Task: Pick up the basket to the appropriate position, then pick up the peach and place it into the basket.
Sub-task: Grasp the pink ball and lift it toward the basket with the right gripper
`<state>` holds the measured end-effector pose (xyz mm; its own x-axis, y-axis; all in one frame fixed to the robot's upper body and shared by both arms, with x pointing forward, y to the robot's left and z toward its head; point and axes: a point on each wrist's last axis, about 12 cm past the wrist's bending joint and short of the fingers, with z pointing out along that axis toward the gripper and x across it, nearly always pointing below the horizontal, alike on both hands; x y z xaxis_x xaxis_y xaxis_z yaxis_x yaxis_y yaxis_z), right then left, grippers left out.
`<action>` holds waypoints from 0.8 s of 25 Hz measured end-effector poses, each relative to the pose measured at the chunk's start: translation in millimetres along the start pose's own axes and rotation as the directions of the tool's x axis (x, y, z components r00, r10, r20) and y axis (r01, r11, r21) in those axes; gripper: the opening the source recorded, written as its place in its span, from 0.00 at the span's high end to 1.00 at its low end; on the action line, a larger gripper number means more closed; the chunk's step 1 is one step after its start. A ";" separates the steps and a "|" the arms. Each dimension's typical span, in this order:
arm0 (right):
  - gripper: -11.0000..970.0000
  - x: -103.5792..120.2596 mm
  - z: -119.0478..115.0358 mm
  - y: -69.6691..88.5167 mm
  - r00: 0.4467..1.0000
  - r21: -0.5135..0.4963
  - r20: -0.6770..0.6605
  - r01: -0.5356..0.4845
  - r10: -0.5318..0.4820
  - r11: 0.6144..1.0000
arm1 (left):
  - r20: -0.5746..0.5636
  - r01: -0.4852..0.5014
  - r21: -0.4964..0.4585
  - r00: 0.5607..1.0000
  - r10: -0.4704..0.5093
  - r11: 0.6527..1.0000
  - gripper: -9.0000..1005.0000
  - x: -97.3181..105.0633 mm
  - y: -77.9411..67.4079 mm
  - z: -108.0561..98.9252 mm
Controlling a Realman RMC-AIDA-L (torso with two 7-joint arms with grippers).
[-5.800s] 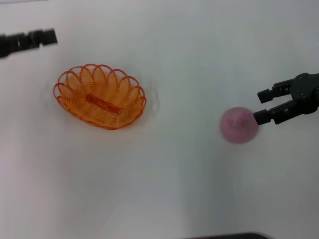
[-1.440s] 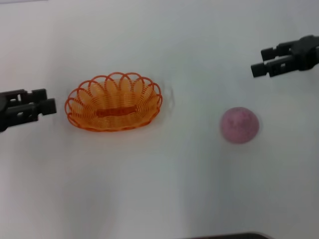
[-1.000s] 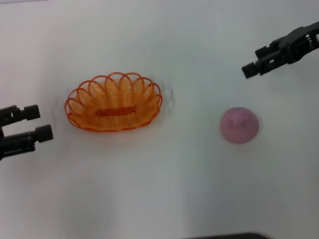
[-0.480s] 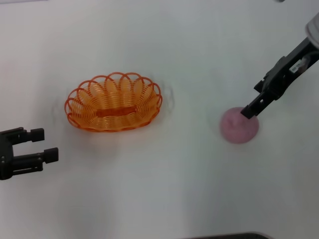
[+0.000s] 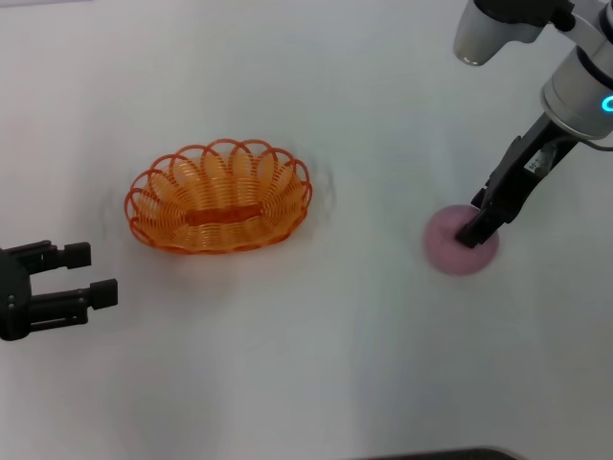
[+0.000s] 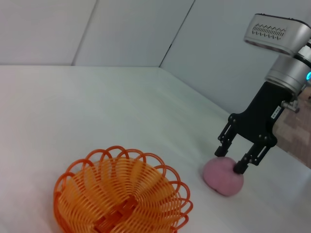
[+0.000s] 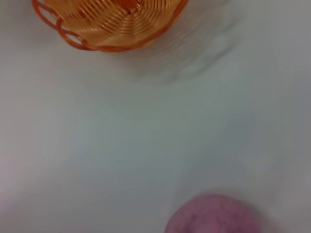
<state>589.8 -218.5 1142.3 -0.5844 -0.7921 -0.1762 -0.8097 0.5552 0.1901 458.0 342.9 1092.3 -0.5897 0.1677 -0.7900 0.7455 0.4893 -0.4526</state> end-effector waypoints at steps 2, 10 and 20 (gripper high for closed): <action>0.23 0.1 -0.6 -0.6 1.000 0.000 0.004 -0.002 0.002 1.000 | 0.001 0.001 -0.003 1.000 -0.001 1.000 0.21 0.1 0.5 0.3; 0.57 -2.8 -1.8 -0.2 1.000 0.003 0.005 0.006 -0.006 1.000 | -0.002 0.015 0.018 1.000 -0.015 1.000 0.21 0.0 0.2 4.7; 0.89 -21.7 -31.2 3.8 0.984 0.028 0.168 0.062 -0.066 0.998 | -0.004 0.015 0.018 1.000 -0.015 1.000 0.21 -1.5 0.9 5.8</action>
<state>601.1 -207.2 1177.0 -0.5302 -0.7731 -0.3482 -0.8457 0.5118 0.1516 461.4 338.2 1090.7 -0.6019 0.1638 -0.7816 0.7420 0.4766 -0.4715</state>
